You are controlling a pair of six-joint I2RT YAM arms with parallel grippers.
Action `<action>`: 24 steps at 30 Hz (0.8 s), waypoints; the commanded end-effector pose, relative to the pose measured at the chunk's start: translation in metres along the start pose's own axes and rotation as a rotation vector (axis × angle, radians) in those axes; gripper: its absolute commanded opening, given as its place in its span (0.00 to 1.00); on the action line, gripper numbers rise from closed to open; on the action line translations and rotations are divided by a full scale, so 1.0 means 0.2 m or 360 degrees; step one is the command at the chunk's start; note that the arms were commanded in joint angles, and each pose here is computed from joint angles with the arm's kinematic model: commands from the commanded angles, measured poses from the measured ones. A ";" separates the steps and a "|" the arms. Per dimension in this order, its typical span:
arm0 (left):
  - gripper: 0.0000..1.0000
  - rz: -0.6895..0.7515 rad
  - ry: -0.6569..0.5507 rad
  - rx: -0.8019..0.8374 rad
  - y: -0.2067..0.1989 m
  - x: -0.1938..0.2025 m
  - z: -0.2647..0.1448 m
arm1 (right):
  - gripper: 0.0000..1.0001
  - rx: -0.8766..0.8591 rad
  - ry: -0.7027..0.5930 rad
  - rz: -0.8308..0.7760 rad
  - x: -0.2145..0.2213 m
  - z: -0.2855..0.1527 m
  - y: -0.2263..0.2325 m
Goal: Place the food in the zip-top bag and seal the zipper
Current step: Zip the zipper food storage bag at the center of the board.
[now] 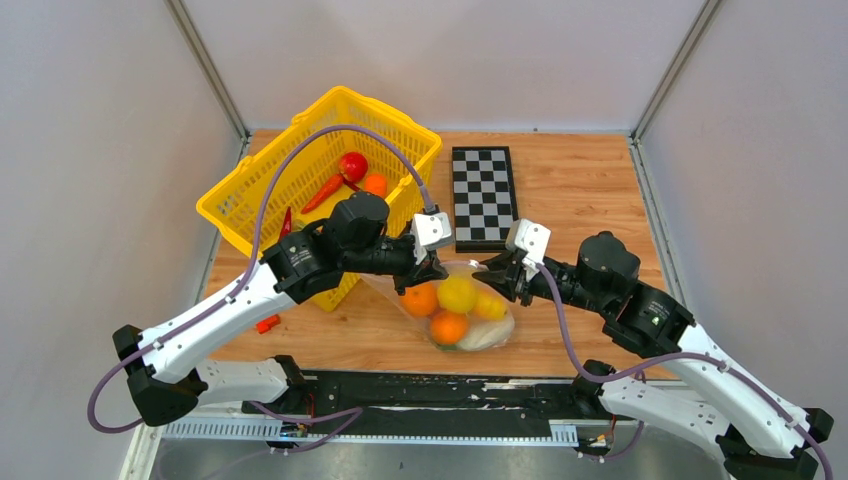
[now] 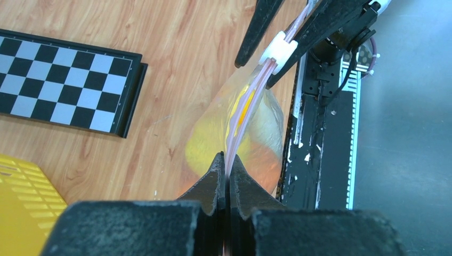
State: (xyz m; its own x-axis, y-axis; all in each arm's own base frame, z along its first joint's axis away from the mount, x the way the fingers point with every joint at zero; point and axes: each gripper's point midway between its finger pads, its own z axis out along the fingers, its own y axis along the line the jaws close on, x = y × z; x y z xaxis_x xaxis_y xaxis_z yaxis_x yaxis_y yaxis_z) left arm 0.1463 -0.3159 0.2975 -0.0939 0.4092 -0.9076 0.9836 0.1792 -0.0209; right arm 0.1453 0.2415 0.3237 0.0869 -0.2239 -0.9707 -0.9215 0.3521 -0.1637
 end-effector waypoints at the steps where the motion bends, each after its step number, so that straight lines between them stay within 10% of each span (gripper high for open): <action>1: 0.00 0.0044 -0.0131 0.0028 -0.02 -0.12 -0.04 | 0.22 0.0070 -0.0156 -0.0054 -0.16 -0.03 -0.05; 17: 0.00 0.0026 -0.0097 0.0031 -0.01 -0.11 -0.01 | 0.18 0.0008 -0.0175 -0.0112 -0.19 -0.04 -0.02; 24: 0.00 0.0023 -0.0098 0.0001 0.00 -0.11 -0.02 | 0.00 0.0000 -0.0138 -0.0102 -0.15 -0.03 -0.02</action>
State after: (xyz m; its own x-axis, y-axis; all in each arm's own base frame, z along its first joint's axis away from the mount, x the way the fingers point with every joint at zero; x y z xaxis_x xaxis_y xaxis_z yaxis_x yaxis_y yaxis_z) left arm 0.1460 -0.3179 0.2939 -0.1023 0.4166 -0.9033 0.9844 0.1733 -0.0315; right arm 0.1452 0.2420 0.3332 0.1327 -0.2137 -0.9678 -0.9190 0.3392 -0.2009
